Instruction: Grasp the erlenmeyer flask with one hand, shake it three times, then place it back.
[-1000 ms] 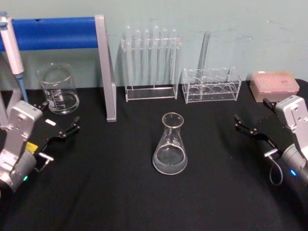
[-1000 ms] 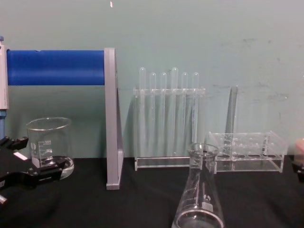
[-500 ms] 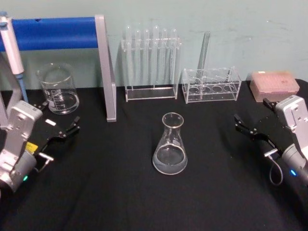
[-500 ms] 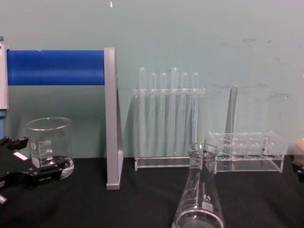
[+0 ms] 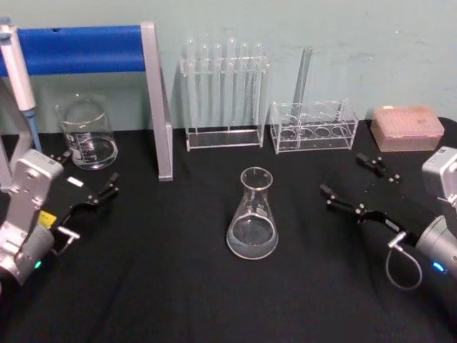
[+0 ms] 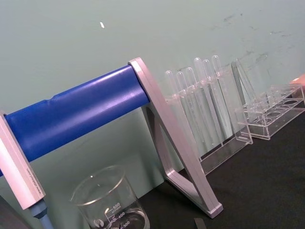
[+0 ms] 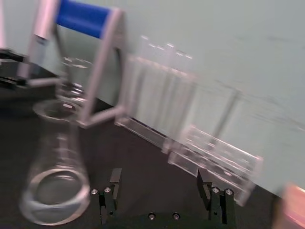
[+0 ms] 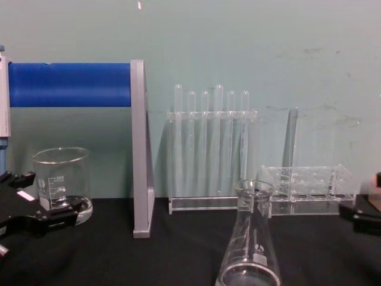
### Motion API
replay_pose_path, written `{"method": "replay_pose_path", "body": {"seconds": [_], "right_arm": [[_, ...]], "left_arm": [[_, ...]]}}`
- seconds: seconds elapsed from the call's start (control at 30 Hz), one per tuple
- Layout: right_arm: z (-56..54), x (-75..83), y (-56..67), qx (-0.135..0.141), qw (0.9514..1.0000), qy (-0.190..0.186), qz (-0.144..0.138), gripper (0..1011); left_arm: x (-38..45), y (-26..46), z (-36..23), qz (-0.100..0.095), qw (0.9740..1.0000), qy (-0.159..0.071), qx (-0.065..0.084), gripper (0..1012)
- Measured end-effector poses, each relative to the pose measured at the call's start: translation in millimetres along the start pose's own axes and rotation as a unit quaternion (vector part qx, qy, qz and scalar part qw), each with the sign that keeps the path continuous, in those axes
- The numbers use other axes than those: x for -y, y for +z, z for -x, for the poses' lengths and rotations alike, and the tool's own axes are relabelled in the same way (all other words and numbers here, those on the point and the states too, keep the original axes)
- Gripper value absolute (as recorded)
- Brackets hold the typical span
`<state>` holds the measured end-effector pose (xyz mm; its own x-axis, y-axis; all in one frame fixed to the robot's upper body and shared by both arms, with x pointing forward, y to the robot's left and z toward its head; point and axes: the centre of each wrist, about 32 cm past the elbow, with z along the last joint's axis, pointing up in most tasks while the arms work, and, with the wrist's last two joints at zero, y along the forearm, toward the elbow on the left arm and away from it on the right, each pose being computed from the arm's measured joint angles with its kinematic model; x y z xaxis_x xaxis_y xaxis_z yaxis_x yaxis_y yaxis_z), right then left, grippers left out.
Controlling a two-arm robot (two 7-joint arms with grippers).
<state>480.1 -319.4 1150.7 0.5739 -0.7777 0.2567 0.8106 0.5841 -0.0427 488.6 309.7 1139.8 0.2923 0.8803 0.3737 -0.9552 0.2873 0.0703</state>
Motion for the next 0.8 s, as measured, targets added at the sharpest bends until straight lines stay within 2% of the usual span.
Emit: {"method": "replay_pose_path", "body": {"seconds": [0.23, 0.37, 0.67, 0.8], "right_arm": [[4.5, 0.8, 2.8, -0.018, 0.997, 0.071, -0.024, 1000], [7.8, -0.9, 3.4, -0.04, 0.9921, 0.113, -0.036, 1000], [13.0, -11.3, 4.3, -0.088, 0.983, 0.155, -0.043, 1000], [14.6, -17.9, 4.2, -0.101, 0.9816, 0.157, -0.04, 1000]], "left_arm": [[0.0, 0.0, 0.0, 0.0, 1.0, 0.0, 0.0, 1001], [0.0, 0.0, 0.0, 0.0, 1.0, 0.0, 0.0, 1001], [0.0, 0.0, 0.0, 0.0, 1.0, 0.0, 0.0, 1001], [0.0, 0.0, 0.0, 0.0, 1.0, 0.0, 0.0, 1001]]}}
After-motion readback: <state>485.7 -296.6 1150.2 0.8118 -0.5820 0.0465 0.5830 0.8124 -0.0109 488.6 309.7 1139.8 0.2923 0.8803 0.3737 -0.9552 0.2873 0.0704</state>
